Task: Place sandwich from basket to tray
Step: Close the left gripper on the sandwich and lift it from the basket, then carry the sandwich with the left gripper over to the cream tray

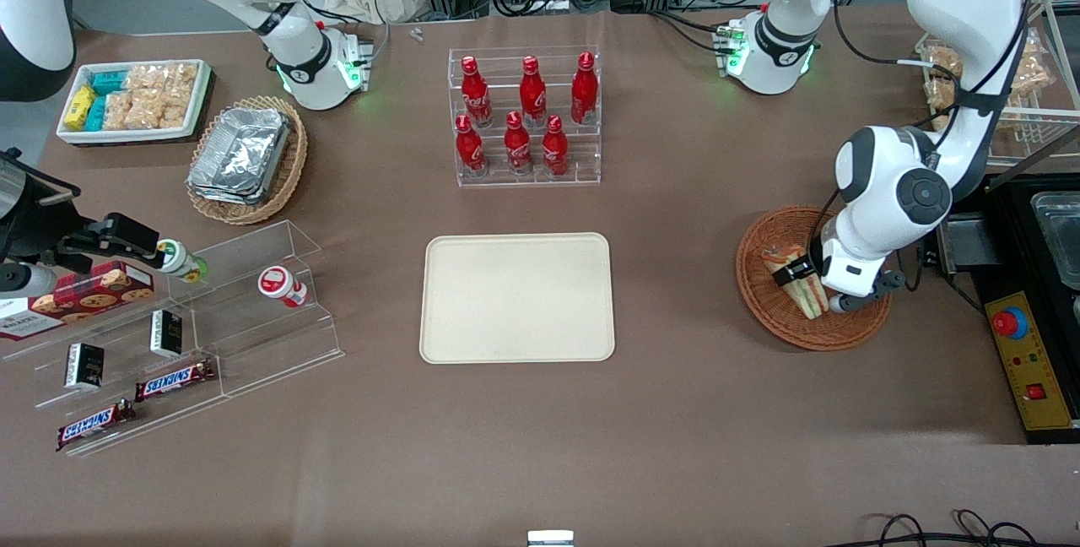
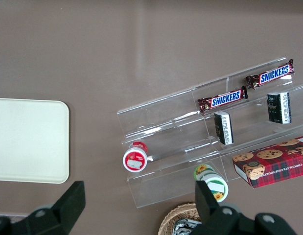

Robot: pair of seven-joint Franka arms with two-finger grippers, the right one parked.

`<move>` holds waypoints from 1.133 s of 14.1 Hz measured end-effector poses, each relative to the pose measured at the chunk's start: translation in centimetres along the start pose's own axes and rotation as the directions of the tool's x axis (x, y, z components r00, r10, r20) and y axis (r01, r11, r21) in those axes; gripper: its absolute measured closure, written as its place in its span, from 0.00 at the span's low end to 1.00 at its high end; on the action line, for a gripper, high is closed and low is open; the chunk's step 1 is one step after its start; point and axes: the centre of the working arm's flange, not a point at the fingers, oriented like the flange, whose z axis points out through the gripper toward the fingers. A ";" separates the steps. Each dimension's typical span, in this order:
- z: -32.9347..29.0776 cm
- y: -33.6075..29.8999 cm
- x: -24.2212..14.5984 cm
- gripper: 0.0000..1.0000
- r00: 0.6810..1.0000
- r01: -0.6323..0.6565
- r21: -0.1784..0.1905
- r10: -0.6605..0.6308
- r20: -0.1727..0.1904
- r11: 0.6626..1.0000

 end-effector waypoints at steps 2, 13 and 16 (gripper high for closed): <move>-0.2 0.0 0.0 0.51 1.000 0.011 -0.001 -0.011 -0.004 1.000; -22.4 2.8 3.3 0.86 0.999 0.037 0.099 -0.039 0.022 0.994; -27.2 4.0 3.5 0.86 1.000 0.013 0.075 -0.012 -0.009 0.997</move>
